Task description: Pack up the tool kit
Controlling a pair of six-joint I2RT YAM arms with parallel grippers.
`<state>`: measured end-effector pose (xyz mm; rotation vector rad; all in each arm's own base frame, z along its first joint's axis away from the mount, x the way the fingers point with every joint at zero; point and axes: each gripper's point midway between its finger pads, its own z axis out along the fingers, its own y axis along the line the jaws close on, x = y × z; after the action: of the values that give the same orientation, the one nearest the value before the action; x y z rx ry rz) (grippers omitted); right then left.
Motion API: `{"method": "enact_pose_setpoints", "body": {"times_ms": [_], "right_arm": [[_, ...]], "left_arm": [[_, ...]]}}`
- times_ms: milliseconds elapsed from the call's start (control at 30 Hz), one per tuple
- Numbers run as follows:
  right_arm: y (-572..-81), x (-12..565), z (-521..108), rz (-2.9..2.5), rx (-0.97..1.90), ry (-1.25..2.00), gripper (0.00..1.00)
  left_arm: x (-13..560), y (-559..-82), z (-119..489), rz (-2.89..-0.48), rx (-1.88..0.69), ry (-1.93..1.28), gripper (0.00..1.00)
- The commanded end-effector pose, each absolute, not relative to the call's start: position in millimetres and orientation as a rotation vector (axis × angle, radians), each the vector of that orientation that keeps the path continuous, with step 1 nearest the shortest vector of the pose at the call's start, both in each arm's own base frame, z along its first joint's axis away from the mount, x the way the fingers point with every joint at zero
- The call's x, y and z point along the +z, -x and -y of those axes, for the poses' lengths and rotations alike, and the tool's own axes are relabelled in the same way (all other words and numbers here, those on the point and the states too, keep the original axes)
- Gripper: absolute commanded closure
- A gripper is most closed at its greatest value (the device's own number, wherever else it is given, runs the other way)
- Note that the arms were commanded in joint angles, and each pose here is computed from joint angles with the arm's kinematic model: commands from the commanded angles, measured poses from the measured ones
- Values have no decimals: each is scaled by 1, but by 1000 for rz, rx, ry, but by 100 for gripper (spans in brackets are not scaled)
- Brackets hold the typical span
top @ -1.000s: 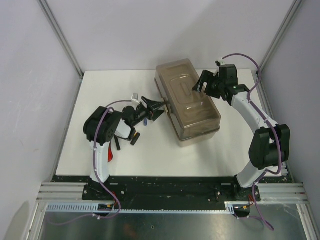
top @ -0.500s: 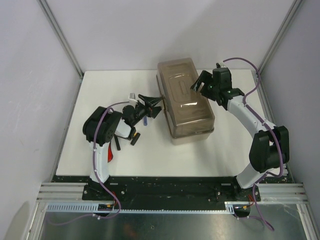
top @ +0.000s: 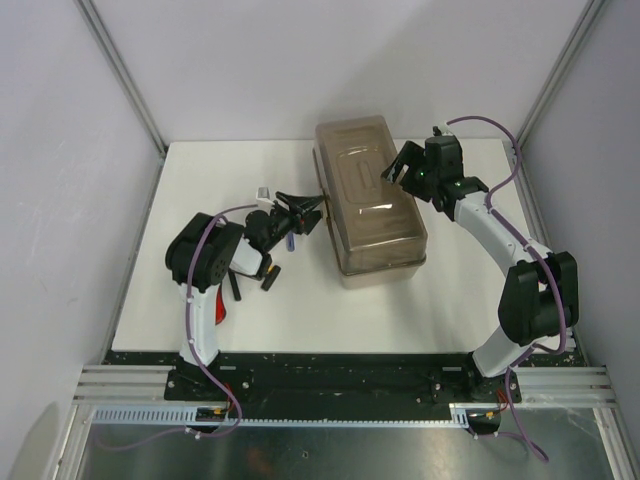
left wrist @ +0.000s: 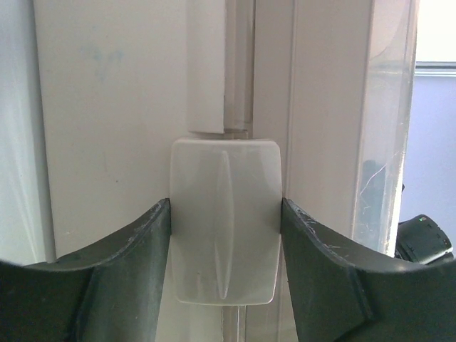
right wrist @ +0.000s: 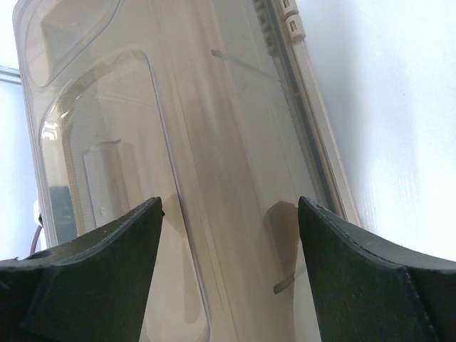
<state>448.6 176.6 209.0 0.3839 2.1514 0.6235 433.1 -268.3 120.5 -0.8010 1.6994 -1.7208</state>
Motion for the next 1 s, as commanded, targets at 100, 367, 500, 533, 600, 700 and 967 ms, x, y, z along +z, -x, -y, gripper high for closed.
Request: {"method": "enact_pose_setpoints", "body": {"times_ms": [100, 367, 500, 533, 600, 700, 967], "right_arm": [[-394, 182, -254, -2353, 906, -244, 22], [-394, 178, -253, -2361, 878, -237, 23], [-394, 178, -252, -2360, 871, -237, 23], [-394, 178, -252, -2360, 870, -237, 24], [-394, 178, -252, -2360, 870, -237, 24], [-393, 177, -252, -2364, 867, -237, 24], [-393, 172, -252, -2376, 851, -230, 24]], "left_arm": [[227, -384, 302, -1388, -1917, 276, 59], [218, -383, 295, -1402, -1875, 294, 66], [220, -383, 293, -1400, -1867, 297, 71], [220, -383, 293, -1401, -1865, 295, 72], [221, -383, 294, -1406, -1861, 288, 75], [222, -384, 296, -1434, -1833, 277, 81], [219, -388, 298, -1520, -1747, 264, 89]]}}
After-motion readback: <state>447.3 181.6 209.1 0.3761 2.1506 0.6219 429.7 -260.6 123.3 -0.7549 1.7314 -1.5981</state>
